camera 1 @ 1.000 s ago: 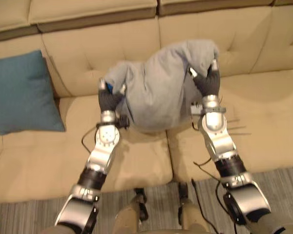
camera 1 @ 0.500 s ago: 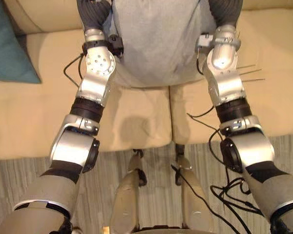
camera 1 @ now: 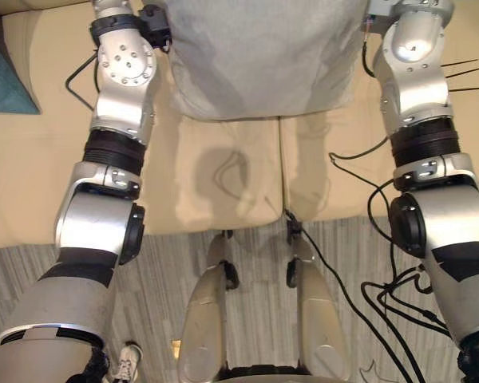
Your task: Pick up cushions and gather them together orderly.
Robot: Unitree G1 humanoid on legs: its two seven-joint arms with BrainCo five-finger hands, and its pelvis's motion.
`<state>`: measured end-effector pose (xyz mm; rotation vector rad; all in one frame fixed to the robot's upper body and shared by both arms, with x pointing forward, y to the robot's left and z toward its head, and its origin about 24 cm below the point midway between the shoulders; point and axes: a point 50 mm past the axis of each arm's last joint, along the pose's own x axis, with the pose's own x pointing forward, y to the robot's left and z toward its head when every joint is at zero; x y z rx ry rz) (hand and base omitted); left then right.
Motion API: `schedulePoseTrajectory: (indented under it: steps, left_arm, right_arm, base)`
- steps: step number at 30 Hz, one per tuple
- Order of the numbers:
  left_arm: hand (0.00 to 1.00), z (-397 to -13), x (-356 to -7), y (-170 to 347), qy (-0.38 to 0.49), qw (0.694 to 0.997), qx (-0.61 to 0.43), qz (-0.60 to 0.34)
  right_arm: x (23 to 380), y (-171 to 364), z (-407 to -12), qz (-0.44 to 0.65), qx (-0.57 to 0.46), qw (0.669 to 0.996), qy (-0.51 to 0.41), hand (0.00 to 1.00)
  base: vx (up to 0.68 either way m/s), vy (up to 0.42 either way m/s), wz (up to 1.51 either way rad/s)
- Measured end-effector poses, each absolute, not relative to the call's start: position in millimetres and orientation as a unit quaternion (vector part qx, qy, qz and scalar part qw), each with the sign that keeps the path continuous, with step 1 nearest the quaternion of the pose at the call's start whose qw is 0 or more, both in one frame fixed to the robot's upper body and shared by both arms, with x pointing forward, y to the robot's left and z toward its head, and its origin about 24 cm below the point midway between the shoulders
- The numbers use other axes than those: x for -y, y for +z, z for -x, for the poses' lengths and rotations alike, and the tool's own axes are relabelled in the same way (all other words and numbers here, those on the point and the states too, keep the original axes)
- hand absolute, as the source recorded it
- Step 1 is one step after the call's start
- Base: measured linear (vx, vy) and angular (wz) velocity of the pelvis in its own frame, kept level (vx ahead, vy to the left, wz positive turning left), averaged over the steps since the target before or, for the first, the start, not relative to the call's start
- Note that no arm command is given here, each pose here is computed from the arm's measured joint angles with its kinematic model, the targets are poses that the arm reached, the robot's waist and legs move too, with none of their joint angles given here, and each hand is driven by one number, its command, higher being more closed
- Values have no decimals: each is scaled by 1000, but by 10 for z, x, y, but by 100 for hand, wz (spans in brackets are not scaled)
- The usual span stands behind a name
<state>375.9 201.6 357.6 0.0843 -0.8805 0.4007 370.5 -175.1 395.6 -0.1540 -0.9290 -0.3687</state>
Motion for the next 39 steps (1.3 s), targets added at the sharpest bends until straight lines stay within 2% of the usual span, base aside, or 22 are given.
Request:
schedulePoseTrajectory:
  steps: [5,8,11,13,15,18,20,22,25,26,29,34,39]
  left_arm:
    - [0,-3739,-2419,3348,210,897,387,-35]
    - [0,-3646,-2698,3221,230,897,378,-21]
    - [0,-3578,-2687,3111,209,899,385,-22]
    - [0,-3522,-2610,2852,177,908,377,-33]
    - [0,-3458,-2493,2416,144,927,344,-29]
    - [0,-3287,-2324,1424,115,969,220,-1]
    - [0,-2939,-2138,581,93,991,90,19]
    - [0,-2650,-2049,131,80,996,9,23]
    - [0,-2302,-2064,-348,86,992,-92,11]
    - [0,-2081,-2096,-596,92,984,-152,5]
    - [0,-1664,-2151,-971,93,962,-254,-23]
    - [0,-1114,-2160,-1324,81,921,-377,-53]
    - [0,-898,-2210,-1402,87,905,-413,-58]
  right_arm:
    - [2170,3931,-3608,56,445,873,-192,0]
    - [2307,3821,-3503,37,462,868,-179,0]
    - [2426,3583,-3494,15,445,879,-172,0]
    - [2480,3270,-3492,20,418,894,-159,0]
    - [2501,2821,-3437,42,379,914,-140,0]
    - [2478,1920,-3314,45,271,955,-111,0]
    - [2448,1105,-3069,42,155,981,-110,0]
    - [2407,591,-2836,50,71,991,-103,0]
    - [2394,-12,-2498,59,-46,992,-103,0]
    - [2388,-326,-2263,61,-113,986,-105,0]
    - [2428,-780,-1808,69,-226,966,-105,0]
    - [2507,-1151,-1270,82,-348,928,-109,0]
    - [2540,-1262,-1078,89,-392,909,-105,0]
  base:
    - [-5,-26,19]
    - [-10,-45,1]
    - [15,-63,-3]
    - [31,-63,0]
    - [48,-63,-1]
    - [60,-78,0]
    - [124,-78,-2]
    - [103,-72,-2]
    - [101,-57,4]
    - [81,-41,8]
    - [57,-30,3]
    - [32,14,-4]
    - [37,9,-28]
